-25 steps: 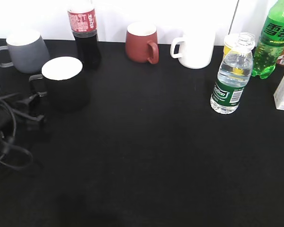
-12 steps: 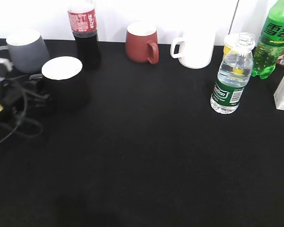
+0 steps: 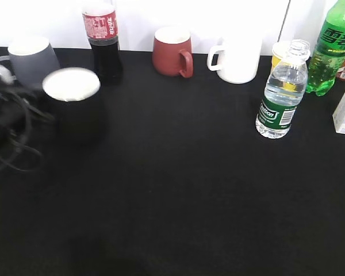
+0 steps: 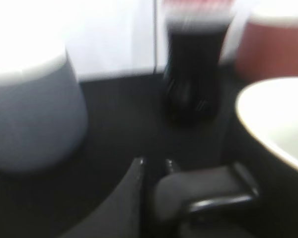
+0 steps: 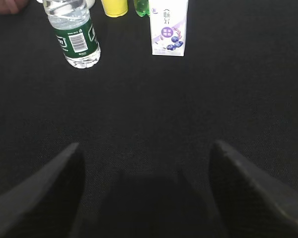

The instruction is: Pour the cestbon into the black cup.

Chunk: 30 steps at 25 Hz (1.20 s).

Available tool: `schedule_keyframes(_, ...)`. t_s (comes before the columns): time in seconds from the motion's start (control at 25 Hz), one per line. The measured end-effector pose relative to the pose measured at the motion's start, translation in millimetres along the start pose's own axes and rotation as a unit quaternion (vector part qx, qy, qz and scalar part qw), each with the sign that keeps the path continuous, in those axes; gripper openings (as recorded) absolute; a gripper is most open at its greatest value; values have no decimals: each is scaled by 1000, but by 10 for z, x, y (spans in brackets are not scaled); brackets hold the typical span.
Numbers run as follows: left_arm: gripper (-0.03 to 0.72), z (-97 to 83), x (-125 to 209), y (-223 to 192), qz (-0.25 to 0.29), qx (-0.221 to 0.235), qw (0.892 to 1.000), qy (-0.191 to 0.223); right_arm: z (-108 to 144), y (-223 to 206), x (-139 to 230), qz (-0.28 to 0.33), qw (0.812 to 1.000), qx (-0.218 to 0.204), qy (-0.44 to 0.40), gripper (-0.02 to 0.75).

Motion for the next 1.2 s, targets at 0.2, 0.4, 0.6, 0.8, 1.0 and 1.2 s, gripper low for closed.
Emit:
schedule_keyframes(0.2,66,-525,-774,352,-97,82,992,13,0,0,0,0,1000,0,0,591)
schedule_keyframes(0.4,66,-1024,-811,443,-95,154,983,10,106,37,-114,-27,999,-28,-6,591)
schedule_keyframes(0.6,66,-1019,-802,440,-92,153,984,12,344,-249,-1054,-164,982,-69,60,591)
schedule_keyframes(0.8,65,-1019,-768,434,-82,153,985,10,499,-1218,-1231,-114,984,-105,91,591)
schedule_keyframes(1.0,64,-1024,-760,434,-80,154,985,9,994,-1755,-893,-48,966,-213,135,591)
schedule_keyframes(1.2,64,-1061,-758,446,-81,164,983,3,1228,-1939,-231,89,933,-297,185,591)
Point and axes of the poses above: a point on each arm's last joint axis where the gripper is mounted, y pointing back along that axis away from the gripper, z along the wrist's bending axis when the last joint is at zero, x = y × z, the point moved 9 cm from there along -y, pointing out along that axis toward the gripper, and after that the axes turned 6 degrees about -y, right-handed, at the moved point
